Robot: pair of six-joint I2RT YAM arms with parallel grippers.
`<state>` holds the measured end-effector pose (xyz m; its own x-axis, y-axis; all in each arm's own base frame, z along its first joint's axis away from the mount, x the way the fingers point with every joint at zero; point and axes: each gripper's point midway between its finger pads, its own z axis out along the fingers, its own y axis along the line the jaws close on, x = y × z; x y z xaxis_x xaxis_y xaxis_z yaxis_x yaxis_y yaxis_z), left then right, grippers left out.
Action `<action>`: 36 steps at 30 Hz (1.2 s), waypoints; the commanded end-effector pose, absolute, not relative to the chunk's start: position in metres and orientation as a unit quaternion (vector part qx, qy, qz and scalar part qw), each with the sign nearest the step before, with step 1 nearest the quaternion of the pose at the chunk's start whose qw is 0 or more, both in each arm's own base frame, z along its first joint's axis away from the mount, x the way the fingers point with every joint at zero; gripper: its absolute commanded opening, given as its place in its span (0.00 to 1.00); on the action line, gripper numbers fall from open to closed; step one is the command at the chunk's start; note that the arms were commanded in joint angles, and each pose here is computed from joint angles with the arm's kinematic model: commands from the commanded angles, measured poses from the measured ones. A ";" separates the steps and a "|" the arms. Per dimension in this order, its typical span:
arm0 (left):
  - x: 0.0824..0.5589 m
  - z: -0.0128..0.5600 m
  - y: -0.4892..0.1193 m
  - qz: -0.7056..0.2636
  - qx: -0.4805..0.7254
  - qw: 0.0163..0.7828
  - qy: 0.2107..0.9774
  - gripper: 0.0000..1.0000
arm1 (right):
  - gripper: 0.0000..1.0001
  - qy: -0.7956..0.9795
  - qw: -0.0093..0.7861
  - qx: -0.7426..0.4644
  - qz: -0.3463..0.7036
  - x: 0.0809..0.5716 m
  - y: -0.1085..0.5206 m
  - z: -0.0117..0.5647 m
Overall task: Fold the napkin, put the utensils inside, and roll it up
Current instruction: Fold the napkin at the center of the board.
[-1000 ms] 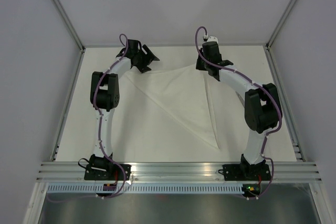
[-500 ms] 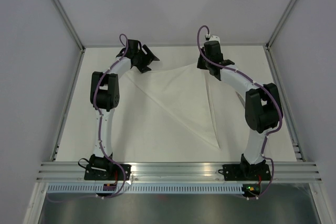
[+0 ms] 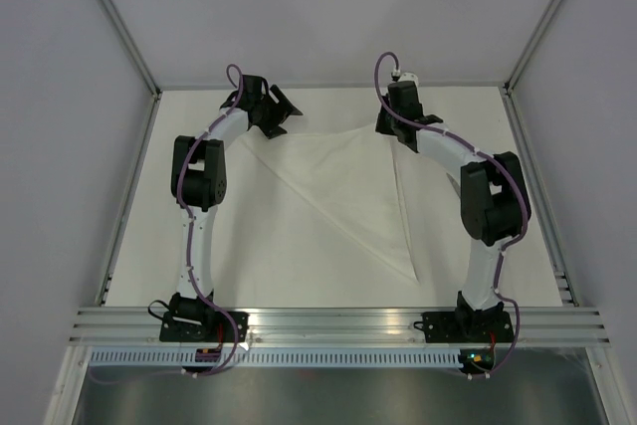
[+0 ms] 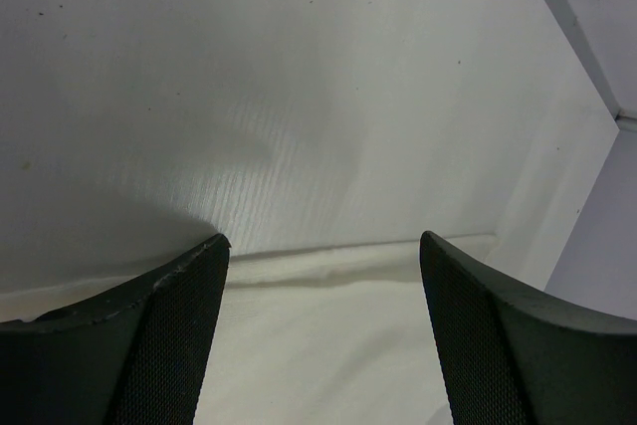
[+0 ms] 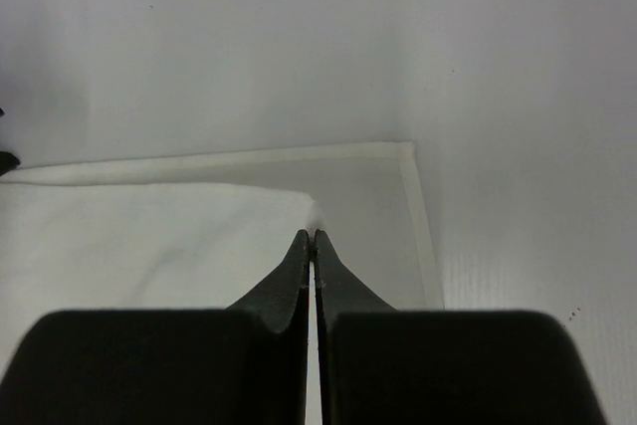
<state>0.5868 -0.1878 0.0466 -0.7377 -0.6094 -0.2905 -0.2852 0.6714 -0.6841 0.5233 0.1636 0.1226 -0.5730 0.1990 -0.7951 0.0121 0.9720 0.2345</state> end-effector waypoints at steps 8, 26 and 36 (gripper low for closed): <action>0.590 0.038 -0.187 -0.315 -0.242 0.255 0.882 0.82 | 0.00 0.886 0.448 0.077 0.094 0.543 0.159 0.090; 0.607 0.123 -0.200 -0.391 -0.178 0.359 0.828 0.87 | 0.30 0.894 0.440 0.077 0.038 0.557 0.144 0.068; 0.597 0.162 -0.211 -0.432 -0.137 0.381 0.806 0.88 | 0.60 0.892 0.445 0.081 0.016 0.578 0.128 0.078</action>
<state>0.5960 -0.2036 0.0902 -0.7204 -0.5781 -0.3832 -0.0831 0.6204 -0.7799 0.5661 0.1410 0.0656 -0.6124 0.1641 -0.7733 0.1056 0.9864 0.1256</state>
